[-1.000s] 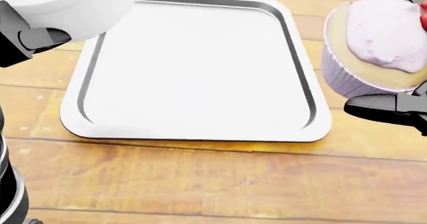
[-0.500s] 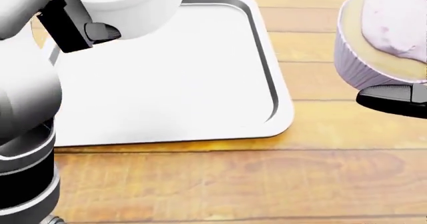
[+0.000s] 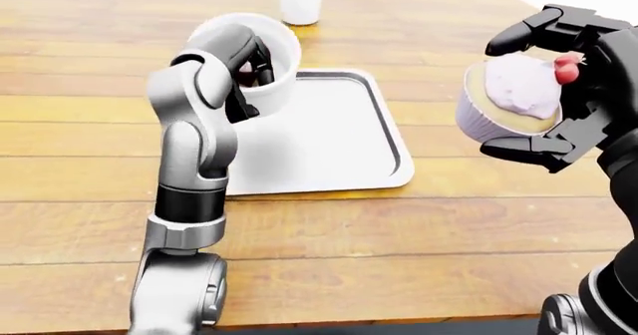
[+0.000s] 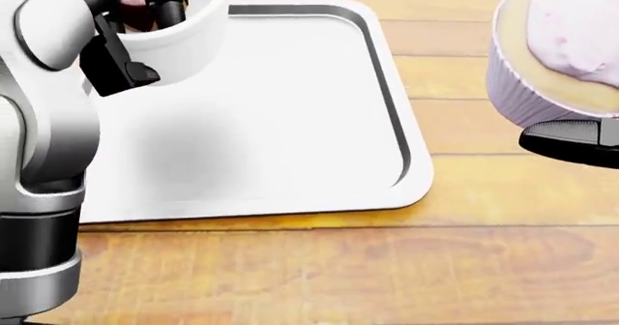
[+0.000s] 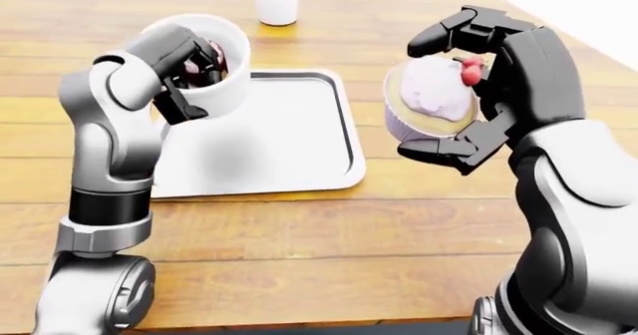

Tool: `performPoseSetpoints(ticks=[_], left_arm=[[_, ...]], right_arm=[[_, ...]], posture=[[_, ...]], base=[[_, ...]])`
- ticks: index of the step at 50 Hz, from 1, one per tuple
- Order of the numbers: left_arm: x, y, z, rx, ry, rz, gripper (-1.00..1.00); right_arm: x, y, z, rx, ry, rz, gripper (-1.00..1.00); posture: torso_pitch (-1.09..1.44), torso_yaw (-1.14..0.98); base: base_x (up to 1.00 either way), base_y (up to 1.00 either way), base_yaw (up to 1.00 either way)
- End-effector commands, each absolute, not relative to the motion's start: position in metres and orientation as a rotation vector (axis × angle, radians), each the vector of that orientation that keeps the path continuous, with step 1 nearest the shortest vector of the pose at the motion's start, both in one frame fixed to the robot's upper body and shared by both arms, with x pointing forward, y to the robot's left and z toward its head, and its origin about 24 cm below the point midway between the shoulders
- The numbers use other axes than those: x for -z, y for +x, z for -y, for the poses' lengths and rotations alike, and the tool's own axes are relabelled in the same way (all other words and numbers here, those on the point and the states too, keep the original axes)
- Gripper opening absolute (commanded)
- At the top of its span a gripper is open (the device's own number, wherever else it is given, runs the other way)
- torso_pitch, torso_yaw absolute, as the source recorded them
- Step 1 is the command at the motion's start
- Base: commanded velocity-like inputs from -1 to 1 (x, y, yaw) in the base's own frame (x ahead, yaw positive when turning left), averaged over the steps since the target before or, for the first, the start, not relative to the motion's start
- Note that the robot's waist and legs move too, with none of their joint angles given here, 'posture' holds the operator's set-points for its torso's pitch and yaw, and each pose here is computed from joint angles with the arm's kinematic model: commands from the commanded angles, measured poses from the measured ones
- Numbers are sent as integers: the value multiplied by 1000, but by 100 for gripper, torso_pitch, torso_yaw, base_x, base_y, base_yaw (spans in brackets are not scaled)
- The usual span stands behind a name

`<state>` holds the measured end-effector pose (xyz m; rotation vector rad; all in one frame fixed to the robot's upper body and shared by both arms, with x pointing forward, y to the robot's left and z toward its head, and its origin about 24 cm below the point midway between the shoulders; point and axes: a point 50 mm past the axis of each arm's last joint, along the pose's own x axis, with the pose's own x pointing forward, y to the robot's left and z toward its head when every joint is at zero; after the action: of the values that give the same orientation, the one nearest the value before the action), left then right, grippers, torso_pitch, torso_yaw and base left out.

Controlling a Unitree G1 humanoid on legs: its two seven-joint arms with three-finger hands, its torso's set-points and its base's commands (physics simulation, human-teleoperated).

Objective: Pick up the bowl with cake and place it on the tray. Pick up the cupcake and place it on the tray.

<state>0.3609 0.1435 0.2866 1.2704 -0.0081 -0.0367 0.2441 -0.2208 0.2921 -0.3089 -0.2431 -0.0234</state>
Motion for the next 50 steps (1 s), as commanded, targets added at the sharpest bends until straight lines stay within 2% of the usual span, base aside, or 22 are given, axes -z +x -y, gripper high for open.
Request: performPoseSetpoints(ticks=[1,33,45,47,50], left_arm=[[-320,349,-141,-80,1286,172,-100],[-290,364,-146,-31,1297,83,-100],[-285,364,-145,-22,1298,73,-72],[-284,364,-145,-20,1298,70,-59],[-282,365,-145,-17,1297,67,-52]], right_arm=[[-305,237,222,52,-325,317,-100],[-297,239,224,59,-320,307,-100],[-297,238,225,61,-317,305,-100],[-297,238,225,60,-317,305,-100],[-296,239,225,60,-316,305,-100]], posture=[[0,0],[0,0],[0,0],[0,0],[0,0]], base=[[0,0,0],[0,0,0],[0,0,0],[0,0,0],[0,0,0]])
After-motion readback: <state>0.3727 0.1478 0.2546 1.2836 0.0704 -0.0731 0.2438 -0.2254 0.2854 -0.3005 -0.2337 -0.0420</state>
